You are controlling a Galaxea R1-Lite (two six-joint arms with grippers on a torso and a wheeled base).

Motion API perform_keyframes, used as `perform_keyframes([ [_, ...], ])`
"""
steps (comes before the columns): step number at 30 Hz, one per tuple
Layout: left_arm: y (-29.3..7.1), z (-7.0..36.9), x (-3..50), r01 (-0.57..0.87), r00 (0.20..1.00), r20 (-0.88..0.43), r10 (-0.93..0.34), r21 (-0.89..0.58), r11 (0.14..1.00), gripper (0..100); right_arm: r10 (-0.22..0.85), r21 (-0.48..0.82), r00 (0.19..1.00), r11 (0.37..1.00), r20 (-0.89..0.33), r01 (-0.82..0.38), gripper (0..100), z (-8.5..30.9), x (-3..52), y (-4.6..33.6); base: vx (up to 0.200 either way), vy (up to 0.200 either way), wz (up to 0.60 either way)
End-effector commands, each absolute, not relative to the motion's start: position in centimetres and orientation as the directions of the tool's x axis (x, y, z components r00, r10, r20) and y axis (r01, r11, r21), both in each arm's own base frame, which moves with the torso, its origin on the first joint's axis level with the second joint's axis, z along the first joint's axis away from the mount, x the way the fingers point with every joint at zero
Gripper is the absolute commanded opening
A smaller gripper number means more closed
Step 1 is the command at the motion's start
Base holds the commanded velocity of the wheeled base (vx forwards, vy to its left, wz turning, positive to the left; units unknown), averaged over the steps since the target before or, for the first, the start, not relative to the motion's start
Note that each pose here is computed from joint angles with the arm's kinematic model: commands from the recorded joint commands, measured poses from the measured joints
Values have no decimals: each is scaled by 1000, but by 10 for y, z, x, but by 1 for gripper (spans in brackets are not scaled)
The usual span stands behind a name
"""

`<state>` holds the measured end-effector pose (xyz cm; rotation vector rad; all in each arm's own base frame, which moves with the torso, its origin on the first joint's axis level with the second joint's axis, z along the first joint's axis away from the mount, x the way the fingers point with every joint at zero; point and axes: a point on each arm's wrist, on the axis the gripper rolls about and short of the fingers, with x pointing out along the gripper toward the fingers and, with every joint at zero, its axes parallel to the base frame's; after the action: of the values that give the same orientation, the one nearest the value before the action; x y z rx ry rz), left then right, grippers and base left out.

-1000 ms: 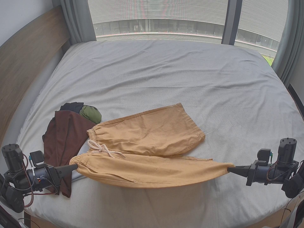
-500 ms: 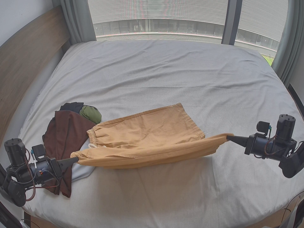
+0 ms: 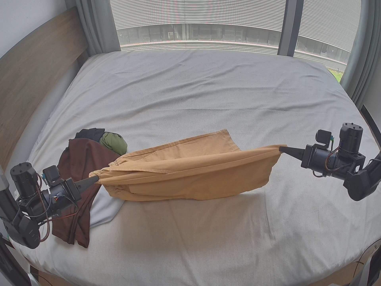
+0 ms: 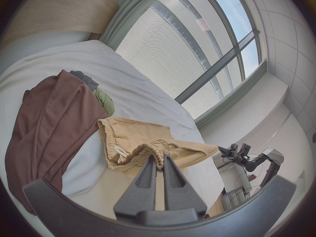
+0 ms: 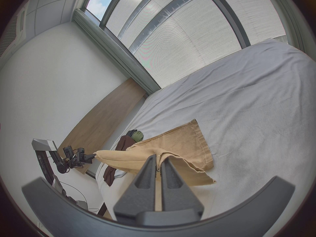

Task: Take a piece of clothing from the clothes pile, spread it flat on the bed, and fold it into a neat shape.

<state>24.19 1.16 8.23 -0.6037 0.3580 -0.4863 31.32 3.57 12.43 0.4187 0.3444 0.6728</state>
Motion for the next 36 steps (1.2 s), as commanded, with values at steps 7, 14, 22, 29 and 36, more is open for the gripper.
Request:
perform_keyframes([
  [7, 11, 63, 260, 288, 845, -188, -500, -629, 722, 0, 653, 476, 738, 710, -170, -519, 0, 130, 343, 35, 0, 0, 0],
  [14, 10, 65, 269, 266, 859, -173, -482, -655, 708, 0, 659, 479, 732, 706, -176, -521, 0, 127, 355, 39, 0, 0, 0],
  [22, 10, 66, 272, 269, 859, -164, -485, -661, 700, 0, 660, 485, 728, 706, -185, -516, 0, 120, 362, 40, 0, 0, 0],
  [29, 9, 62, 271, 264, 856, -176, -486, -660, 704, 0, 666, 532, 695, 705, -269, -469, 0, 84, 365, 45, 0, 0, 0],
  [36, 7, 62, 271, 270, 851, -178, -494, -659, 702, 0, 693, 556, 649, 688, -314, -466, 100, 56, 376, 63, 0, 0, 0],
])
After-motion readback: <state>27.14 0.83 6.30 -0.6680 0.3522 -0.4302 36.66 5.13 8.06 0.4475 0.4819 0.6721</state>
